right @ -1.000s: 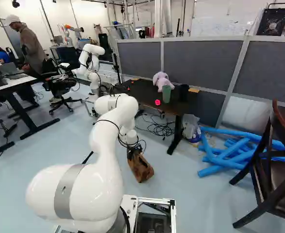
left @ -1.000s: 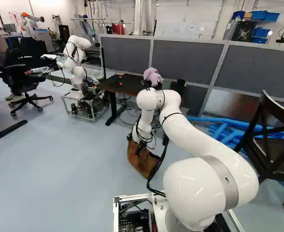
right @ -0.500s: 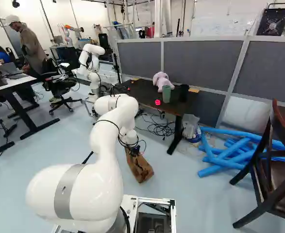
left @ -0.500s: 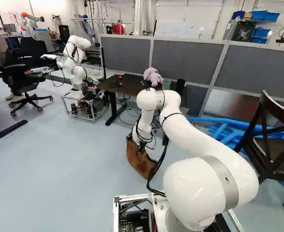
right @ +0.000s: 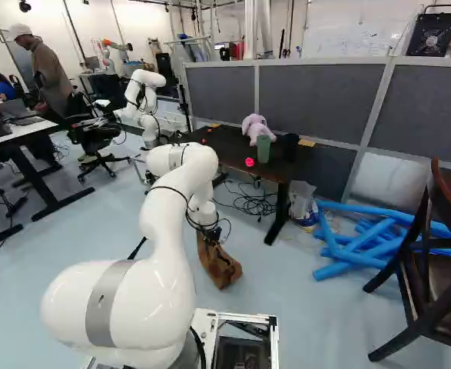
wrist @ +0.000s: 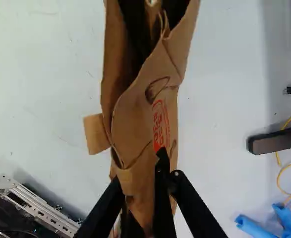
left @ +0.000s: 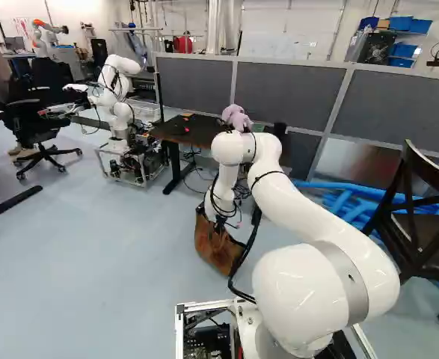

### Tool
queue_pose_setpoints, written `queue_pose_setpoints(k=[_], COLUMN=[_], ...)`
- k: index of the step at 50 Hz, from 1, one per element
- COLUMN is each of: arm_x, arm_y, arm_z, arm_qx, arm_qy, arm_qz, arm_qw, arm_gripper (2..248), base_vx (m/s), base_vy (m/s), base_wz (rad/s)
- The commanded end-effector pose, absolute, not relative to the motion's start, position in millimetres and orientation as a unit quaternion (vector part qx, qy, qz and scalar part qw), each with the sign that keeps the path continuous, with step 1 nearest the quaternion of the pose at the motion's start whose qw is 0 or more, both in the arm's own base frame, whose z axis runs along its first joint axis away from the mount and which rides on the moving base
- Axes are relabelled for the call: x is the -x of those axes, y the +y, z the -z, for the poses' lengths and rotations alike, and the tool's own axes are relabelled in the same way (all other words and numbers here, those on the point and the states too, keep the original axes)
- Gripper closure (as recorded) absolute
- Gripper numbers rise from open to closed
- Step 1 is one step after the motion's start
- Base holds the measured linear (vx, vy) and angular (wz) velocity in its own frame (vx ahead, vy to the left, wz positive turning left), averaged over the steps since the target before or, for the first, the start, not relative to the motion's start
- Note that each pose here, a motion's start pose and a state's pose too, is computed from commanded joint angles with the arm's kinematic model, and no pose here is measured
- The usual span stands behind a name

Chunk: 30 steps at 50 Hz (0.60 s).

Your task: Pick up the bag on the ground and place it on the table

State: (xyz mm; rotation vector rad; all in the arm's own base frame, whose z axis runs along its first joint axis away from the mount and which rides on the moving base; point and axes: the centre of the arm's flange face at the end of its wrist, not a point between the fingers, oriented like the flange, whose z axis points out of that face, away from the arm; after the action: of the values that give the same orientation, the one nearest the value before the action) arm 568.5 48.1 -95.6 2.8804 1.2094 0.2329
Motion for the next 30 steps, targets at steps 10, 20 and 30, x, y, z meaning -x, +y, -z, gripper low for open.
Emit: queue_pose_setpoints(k=[10,20,30], arm_x=[-568.1,-566.9,-564.5], arm_y=[48.1,47.7,46.9], arm_z=[80.4,65.4,50.5], arm_qx=[-0.919,-0.919,-0.92], arm_qy=[0.386,0.386,0.386], arm_qz=[-0.076,-0.074,-0.066], arm_qw=[0.005,0.006,0.007], arm_gripper=[229,229,229], base_vx=[0.0,0.0,0.0], base_vy=[0.0,0.0,0.0], base_wz=[0.0,0.0,0.0])
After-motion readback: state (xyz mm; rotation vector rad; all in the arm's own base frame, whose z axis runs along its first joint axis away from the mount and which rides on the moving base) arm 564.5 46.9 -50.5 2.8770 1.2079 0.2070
